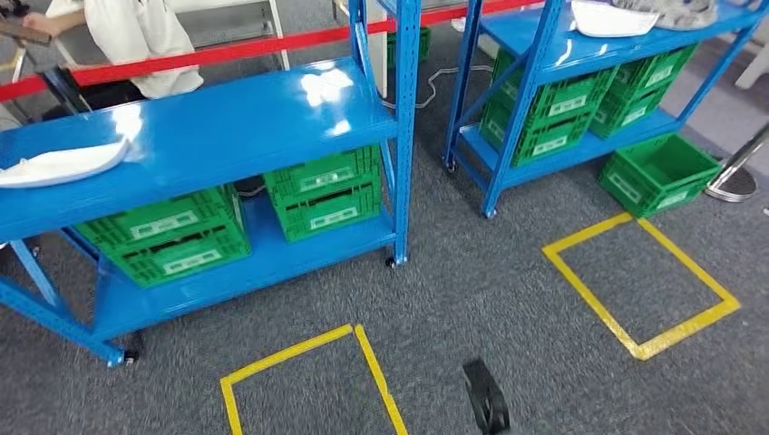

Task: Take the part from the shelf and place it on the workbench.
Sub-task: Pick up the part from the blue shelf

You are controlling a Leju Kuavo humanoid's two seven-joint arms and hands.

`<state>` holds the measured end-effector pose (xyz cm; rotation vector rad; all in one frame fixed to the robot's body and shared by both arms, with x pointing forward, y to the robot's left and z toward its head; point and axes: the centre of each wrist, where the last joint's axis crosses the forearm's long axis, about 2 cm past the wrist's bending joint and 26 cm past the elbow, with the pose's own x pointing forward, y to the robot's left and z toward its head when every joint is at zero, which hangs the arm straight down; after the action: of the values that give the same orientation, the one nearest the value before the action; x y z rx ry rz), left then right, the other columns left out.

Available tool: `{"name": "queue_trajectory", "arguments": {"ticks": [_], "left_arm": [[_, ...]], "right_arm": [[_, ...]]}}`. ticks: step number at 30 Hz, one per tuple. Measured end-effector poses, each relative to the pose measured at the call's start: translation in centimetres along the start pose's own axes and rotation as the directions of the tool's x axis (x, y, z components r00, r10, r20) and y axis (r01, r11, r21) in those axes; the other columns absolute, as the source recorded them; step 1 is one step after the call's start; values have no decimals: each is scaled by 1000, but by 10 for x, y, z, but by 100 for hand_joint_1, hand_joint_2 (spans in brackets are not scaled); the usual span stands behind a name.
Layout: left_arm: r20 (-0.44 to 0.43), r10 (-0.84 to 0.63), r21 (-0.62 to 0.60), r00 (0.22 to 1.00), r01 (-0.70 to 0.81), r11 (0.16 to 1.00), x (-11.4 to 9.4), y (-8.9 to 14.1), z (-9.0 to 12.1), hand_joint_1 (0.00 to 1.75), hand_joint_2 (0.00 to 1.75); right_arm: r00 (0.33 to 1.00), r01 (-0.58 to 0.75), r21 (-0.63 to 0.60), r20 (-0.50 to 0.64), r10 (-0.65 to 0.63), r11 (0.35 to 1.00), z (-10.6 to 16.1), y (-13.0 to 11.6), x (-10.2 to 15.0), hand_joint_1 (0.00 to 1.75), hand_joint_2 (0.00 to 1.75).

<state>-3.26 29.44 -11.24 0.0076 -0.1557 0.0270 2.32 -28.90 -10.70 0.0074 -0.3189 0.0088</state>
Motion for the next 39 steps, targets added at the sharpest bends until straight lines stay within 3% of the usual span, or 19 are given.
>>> {"name": "queue_trajectory", "arguments": {"ticks": [5,8,10,12,15,18,22,26,29,33,37,39], "left_arm": [[315,4,-5,949,-2,1000,121,-3,-2,0,0],[400,4,-5,916,-2,1000,154,-3,3,0,0],[382,4,-5,924,-2,1000,145,-3,2,0,87],[311,3,-5,950,-2,1000,116,-3,-1,0,175],[169,2,-4,986,-2,1000,60,-2,-4,0,175],[113,2,-3,994,-1,1000,36,-2,-2,0,175],[102,1,-2,995,-1,1000,33,-1,-2,0,0],[97,1,-2,995,-1,1000,32,-1,-3,0,0],[96,1,-2,995,-1,1000,32,-1,-3,0,0],[92,1,-2,996,-1,1000,31,-1,-3,0,175],[91,1,-2,996,-1,1000,31,-1,-3,0,175],[90,1,-2,996,-1,1000,30,-1,-3,0,175]], "right_arm": [[954,0,1,-301,0,1000,35,0,-110,0,0],[921,-1,-1,-388,0,1000,50,-1,-141,0,0],[928,-2,-2,-373,1,1000,46,-2,-134,0,0],[952,-2,-3,-305,1,1000,33,-2,-107,0,0],[985,-2,-2,-172,2,1000,13,-1,-57,0,0],[993,-2,-1,-117,2,1000,5,-1,-33,0,0],[994,-1,-1,-106,1,1000,5,-1,-30,0,0],[994,-1,-1,-106,1,1000,5,-1,-31,0,175],[994,-1,-1,-105,1,1000,5,-1,-31,0,175],[994,-1,-1,-105,1,1000,5,-1,-31,0,175],[994,-1,-1,-105,1,1000,5,-1,-31,0,0],[994,-1,-1,-105,1,1000,5,-1,-31,0,0]]}}
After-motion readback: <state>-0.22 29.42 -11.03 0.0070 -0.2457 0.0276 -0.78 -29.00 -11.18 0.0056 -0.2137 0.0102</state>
